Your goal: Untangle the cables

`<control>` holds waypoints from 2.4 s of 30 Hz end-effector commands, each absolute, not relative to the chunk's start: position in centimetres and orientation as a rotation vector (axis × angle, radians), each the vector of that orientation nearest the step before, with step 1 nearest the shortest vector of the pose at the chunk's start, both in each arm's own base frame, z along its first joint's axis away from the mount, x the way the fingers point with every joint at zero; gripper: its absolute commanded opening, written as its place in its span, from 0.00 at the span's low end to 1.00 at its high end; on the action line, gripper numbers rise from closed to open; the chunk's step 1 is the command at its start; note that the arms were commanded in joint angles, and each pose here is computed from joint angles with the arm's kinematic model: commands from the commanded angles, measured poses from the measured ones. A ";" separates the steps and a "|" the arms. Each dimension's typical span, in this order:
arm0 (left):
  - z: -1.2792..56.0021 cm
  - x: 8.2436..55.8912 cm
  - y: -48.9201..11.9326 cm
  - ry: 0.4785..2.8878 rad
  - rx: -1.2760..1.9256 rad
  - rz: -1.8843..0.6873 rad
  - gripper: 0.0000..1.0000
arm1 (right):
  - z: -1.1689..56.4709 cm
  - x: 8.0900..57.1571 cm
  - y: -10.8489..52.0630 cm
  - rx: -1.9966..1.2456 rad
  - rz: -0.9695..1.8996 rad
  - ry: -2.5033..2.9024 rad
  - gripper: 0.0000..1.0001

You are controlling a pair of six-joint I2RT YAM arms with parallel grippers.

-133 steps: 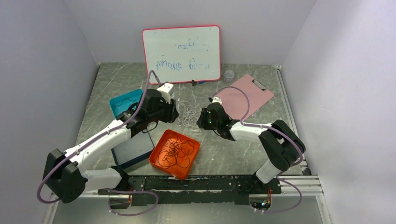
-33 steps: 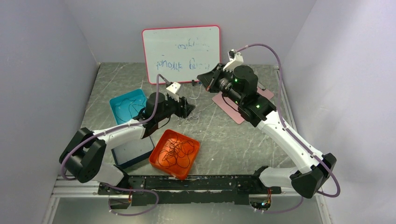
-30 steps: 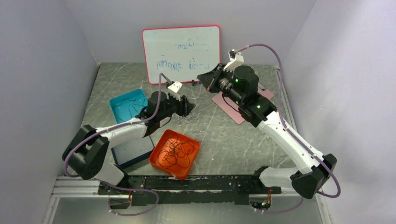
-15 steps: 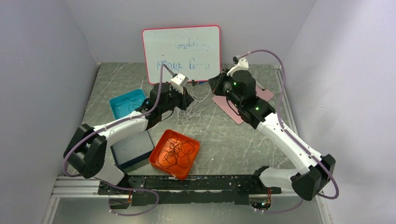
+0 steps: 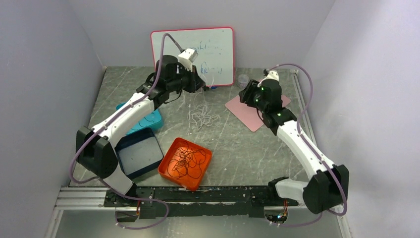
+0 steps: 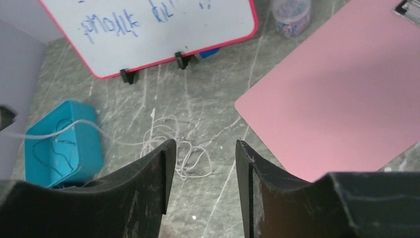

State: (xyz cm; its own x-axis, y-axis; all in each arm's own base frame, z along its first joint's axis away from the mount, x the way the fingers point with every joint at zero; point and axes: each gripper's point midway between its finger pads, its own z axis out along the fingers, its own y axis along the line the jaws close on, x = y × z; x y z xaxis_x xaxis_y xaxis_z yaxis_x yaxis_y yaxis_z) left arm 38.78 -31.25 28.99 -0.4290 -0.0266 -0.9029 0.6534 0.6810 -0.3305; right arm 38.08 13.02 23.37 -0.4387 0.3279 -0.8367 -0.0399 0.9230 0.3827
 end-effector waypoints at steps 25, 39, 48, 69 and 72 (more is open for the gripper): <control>42.4 35.4 -31.3 1.778 0.508 -0.986 0.07 | 24.6 36.4 31.4 -0.536 0.795 1.492 0.66; 54.1 34.7 -28.2 1.542 0.477 -0.947 0.07 | 15.7 41.1 35.0 -0.524 0.805 1.703 0.32; 62.9 33.2 -23.3 1.241 0.371 -0.853 0.07 | 7.1 39.5 31.3 -0.398 0.682 1.924 0.29; 71.6 30.5 -17.3 0.916 0.247 -0.626 0.07 | 1.6 34.5 26.6 -0.340 0.605 2.066 0.50; 72.9 30.1 -16.6 0.868 0.233 -0.590 0.07 | 1.2 33.8 26.2 -0.344 0.608 2.077 0.52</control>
